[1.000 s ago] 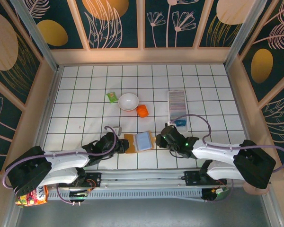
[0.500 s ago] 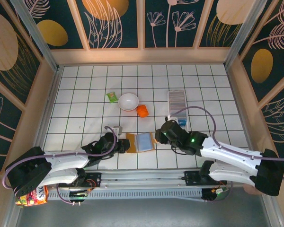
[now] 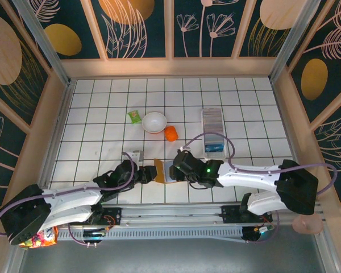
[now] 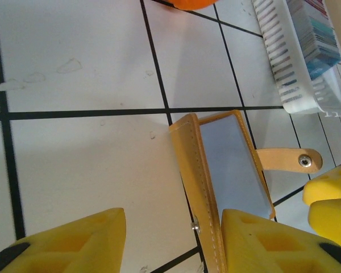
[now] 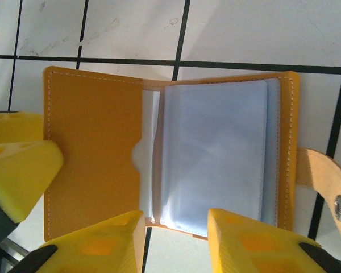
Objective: Put the credit cards into the card holder
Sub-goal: Open the card holder at the bottom-center of the table.
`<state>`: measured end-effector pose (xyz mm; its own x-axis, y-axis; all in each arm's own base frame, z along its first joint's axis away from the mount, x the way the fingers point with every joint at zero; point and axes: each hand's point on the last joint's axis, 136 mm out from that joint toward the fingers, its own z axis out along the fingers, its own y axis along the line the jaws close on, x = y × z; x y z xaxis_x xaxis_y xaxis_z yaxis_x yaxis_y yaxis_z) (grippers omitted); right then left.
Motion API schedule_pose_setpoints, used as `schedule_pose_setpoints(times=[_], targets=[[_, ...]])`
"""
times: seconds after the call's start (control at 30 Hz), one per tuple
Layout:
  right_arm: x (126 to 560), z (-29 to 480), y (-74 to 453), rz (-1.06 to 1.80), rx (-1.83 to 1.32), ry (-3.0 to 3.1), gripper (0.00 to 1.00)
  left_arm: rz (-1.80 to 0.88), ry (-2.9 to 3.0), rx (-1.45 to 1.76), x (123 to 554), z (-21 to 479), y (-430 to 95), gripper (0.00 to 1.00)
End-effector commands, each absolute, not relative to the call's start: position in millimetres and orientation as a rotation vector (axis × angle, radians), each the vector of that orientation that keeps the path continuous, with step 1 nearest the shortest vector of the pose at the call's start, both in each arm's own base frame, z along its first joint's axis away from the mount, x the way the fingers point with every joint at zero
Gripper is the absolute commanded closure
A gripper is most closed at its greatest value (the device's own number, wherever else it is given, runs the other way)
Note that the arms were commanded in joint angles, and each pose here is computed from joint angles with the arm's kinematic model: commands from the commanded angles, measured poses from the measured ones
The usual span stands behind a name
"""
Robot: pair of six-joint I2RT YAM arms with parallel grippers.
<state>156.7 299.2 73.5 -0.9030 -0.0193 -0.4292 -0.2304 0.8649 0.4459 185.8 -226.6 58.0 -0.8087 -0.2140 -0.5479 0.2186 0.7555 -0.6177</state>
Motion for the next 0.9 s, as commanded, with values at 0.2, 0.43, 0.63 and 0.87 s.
schedule_pose_setpoints(times=[0.2, 0.43, 0.63, 0.87], targets=[[157.0, 52.8, 293.6, 0.599, -0.144, 2.673, 0.67, -0.922, 2.351, 0.05, 174.8, 49.4, -219.7, 0.63], [155.3, 35.2, 281.1, 0.444, -0.132, 2.732, 0.68, -0.821, 2.417, 0.044, 171.7, 29.3, -207.1, 0.72], [152.9, 29.2, 289.3, 0.427, -0.165, 2.743, 0.68, -0.869, 2.421, 0.061, 167.9, 29.4, -212.7, 0.78], [155.3, 33.2, 294.0, 0.435, -0.154, 2.725, 0.68, -0.888, 2.421, 0.062, 165.4, 28.3, -213.0, 0.82]])
